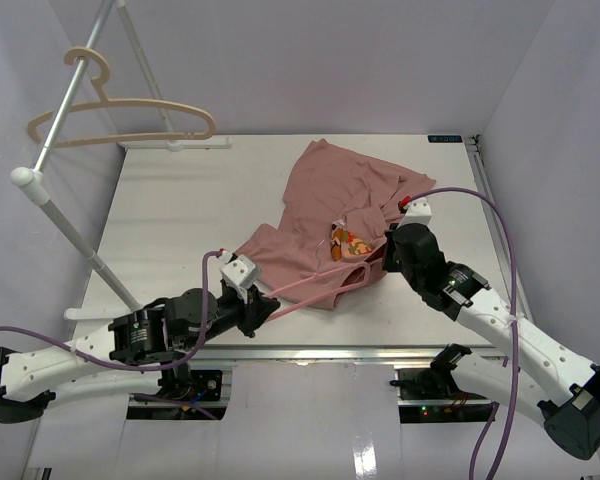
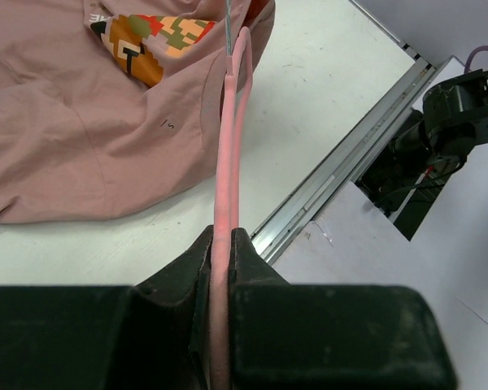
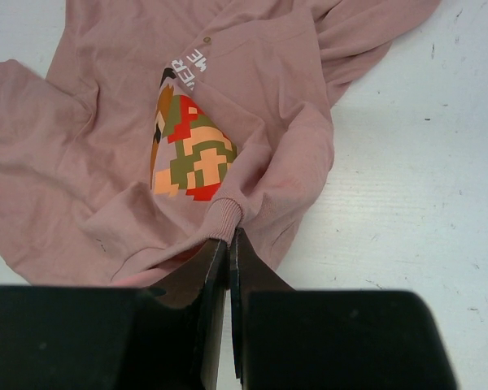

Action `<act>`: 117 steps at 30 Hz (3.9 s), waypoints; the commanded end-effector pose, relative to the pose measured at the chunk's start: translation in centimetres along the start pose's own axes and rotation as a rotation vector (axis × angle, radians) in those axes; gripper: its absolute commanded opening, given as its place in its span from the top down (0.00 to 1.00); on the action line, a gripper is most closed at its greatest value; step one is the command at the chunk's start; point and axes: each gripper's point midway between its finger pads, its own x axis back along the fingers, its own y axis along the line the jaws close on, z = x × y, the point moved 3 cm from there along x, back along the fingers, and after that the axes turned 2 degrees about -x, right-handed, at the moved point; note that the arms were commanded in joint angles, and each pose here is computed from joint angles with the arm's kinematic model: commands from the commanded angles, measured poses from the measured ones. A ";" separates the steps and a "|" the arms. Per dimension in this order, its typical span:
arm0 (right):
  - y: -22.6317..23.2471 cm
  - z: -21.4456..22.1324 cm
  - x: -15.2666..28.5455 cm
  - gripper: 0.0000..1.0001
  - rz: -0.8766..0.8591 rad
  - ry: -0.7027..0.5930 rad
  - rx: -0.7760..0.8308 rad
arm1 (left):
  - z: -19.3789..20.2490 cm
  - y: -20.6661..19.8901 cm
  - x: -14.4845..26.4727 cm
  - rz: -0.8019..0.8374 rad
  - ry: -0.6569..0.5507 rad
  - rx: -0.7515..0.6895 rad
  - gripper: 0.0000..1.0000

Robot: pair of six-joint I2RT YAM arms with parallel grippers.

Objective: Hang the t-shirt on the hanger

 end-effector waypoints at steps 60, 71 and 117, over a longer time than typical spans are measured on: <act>1.5 -2.7 2.8 0.92 -0.147 -0.051 -0.014 | -3.3 -0.6 -0.2 0.030 -0.149 -0.059 1.00; 3.2 -4.2 3.7 0.92 -0.245 -0.052 0.024 | -3.2 -1.0 -0.6 0.074 -0.199 -0.099 1.00; 11.6 -7.4 9.3 0.92 -0.798 0.036 0.186 | -2.2 -2.6 -0.3 0.283 -0.502 -0.203 1.00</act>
